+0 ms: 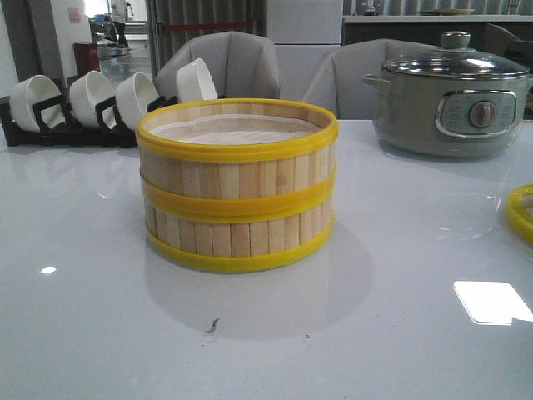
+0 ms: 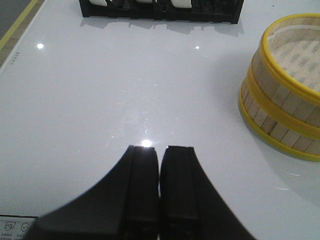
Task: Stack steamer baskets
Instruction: 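Move the right gripper over the woven lid and grip its center knob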
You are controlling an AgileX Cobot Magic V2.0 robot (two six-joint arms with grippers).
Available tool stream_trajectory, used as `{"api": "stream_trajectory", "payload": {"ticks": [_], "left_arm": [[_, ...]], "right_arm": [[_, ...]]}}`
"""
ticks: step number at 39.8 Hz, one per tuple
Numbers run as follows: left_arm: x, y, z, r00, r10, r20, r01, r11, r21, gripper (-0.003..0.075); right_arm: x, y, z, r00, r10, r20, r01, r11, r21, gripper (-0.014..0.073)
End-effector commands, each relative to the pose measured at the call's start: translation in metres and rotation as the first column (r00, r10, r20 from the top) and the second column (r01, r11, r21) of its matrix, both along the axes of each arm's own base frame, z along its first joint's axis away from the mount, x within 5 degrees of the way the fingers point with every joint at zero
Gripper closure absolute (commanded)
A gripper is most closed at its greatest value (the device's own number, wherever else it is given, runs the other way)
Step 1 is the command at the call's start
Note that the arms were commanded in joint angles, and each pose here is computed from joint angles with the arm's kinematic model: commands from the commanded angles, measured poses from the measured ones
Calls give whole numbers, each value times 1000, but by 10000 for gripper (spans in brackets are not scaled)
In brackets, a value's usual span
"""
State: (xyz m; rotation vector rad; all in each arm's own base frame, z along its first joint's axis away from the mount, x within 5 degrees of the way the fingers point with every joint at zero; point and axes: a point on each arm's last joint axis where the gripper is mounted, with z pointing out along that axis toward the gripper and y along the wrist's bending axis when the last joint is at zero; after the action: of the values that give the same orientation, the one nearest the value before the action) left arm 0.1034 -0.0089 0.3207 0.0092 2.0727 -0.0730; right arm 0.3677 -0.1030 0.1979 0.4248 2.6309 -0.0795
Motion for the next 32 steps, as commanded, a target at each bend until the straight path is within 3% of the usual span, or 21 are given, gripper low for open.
{"api": "stream_trajectory", "payload": {"ticks": [1, 25, 28, 32], "left_arm": [[3, -1, 16, 994, -9, 111, 11, 1000, -18, 636], [3, -1, 16, 994, -9, 111, 11, 1000, -18, 636], [3, -1, 16, 994, -9, 111, 11, 1000, -18, 636], [3, -1, 16, 994, -9, 111, 11, 1000, -18, 636]], "right_arm": [[6, -6, 27, 993, 6, 119, 0, 999, -51, 233], [7, -7, 24, 993, 6, 116, 0, 999, -50, 237], [7, -7, 24, 993, 6, 116, 0, 999, -50, 276], [6, -6, 24, 994, 6, 110, -1, 999, -49, 396]]}}
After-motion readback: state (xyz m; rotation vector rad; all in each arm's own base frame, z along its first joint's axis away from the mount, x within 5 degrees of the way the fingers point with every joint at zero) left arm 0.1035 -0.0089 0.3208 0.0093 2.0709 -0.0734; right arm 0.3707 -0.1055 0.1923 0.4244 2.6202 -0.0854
